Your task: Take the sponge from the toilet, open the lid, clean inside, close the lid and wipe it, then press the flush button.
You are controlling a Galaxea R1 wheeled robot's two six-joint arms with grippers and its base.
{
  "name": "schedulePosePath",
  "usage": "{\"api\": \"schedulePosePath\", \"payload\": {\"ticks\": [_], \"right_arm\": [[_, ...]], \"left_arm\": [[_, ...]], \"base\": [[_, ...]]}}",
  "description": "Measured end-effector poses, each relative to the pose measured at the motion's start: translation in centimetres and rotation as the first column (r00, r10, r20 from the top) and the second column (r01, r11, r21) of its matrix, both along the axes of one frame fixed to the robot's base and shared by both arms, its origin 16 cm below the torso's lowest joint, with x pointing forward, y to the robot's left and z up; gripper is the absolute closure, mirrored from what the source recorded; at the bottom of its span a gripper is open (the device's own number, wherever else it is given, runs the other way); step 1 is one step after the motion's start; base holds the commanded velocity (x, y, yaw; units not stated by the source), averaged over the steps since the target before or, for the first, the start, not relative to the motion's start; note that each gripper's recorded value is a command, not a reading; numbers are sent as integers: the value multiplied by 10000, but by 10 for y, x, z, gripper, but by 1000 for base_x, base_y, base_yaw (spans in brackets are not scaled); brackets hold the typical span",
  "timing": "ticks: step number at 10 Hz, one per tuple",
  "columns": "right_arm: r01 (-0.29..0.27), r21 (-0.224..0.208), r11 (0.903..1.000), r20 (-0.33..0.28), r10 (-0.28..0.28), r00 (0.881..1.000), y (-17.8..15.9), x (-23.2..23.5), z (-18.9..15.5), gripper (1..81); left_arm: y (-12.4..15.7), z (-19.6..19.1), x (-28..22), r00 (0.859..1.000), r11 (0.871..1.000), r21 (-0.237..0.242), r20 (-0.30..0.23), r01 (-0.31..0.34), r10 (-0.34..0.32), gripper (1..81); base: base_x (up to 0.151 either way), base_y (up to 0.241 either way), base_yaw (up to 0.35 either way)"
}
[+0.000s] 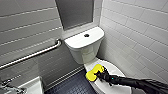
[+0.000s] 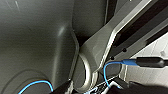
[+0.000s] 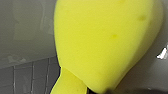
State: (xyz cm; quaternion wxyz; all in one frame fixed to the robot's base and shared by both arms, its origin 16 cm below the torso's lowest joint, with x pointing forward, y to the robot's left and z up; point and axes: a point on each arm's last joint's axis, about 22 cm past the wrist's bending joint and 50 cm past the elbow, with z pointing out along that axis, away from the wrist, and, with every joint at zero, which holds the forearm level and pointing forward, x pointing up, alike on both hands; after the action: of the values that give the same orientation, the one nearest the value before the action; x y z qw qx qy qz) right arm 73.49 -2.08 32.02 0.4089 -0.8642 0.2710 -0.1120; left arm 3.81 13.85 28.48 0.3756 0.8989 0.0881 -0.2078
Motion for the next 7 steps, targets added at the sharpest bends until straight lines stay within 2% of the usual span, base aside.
{"api": "schedulePosePath", "payload": {"ticks": [3,6,7], "right_arm": [[-94,41,9999,-20,94,10000,-11,-7,0,811],[-41,-159,9999,-326,36,9995,-32,-37,4,811],[-9,-258,9997,-543,-5,9985,-50,-55,4,811]], "left_arm": [[0,0,0,10000,10000,0,0,0,0,10],[0,0,0,10000,10000,2,6,1,-1,10],[0,0,0,10000,10000,3,3,4,-4,10]], "base": [[0,0,0],[0,0,0],[0,0,0]]}}
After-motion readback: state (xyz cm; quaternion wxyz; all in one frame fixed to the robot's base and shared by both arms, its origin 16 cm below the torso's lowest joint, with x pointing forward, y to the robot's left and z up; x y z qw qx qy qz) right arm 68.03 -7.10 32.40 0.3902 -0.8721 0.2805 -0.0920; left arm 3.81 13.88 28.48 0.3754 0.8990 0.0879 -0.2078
